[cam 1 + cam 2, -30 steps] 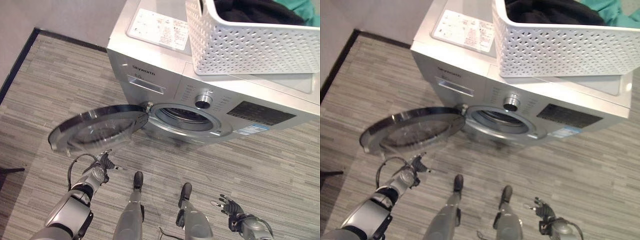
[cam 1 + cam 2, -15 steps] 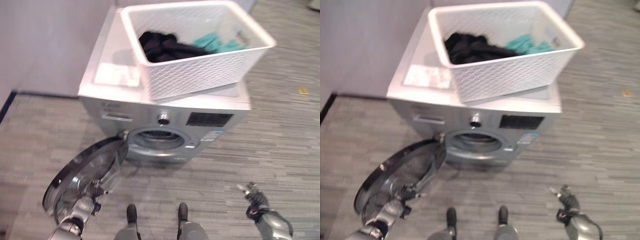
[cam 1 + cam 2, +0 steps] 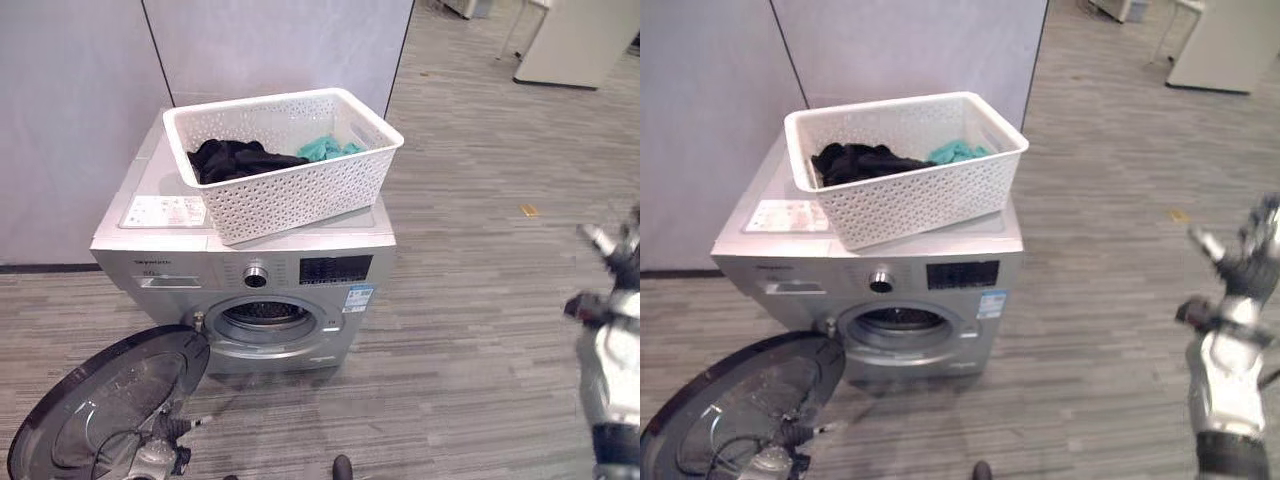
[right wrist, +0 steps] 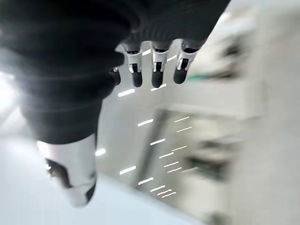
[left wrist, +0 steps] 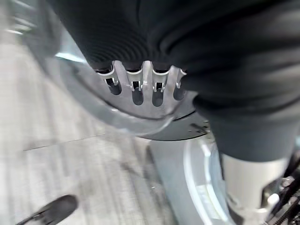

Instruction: Grab the laundry basket,head to the washer,open it,put in the laundry and shut it.

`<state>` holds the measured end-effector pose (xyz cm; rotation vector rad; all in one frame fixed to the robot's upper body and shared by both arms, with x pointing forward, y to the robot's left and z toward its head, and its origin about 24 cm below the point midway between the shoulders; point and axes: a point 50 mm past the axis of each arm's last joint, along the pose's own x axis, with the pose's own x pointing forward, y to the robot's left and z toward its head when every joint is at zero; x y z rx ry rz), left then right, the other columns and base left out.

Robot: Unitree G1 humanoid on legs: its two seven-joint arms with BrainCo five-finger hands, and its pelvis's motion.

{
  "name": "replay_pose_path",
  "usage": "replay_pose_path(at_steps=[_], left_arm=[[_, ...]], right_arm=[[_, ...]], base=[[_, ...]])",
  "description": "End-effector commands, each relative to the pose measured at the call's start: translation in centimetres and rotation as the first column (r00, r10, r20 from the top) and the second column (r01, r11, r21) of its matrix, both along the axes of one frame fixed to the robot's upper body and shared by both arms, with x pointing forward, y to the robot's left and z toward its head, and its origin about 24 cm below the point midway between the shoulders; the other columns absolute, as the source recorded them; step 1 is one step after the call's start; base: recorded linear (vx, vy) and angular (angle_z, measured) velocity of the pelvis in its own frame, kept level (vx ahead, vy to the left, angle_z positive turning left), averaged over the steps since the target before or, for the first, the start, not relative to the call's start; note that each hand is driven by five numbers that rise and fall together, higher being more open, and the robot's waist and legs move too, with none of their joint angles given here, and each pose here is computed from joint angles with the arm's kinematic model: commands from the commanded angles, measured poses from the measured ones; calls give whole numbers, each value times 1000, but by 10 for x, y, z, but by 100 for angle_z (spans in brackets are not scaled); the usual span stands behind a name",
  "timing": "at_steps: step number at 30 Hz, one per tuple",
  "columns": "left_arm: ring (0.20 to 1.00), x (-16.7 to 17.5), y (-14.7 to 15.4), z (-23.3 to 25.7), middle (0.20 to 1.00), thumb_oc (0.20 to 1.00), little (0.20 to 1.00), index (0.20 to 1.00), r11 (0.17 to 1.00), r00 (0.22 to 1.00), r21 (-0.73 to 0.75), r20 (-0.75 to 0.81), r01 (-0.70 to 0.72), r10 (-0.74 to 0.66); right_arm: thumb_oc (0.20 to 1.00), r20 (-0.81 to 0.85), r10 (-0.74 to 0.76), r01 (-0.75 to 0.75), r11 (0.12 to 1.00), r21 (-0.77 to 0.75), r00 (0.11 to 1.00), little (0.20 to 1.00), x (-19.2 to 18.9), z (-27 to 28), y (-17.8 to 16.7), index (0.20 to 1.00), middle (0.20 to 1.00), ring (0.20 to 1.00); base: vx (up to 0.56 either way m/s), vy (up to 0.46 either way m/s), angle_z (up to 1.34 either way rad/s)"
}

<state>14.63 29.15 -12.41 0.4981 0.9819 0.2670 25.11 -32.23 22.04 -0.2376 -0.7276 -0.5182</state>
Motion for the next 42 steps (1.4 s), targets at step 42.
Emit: replay_pose_path(at_steps=[42], left_arm=[[1000,-32,-19,-19,1000,1000,1000,1000,979,992,-200,-114,26,-49]], right_arm=[[1000,-765,-230,-629,454,-631,601,1000,104,50,69,1000,1000,1000]], base=[[124,100,6]])
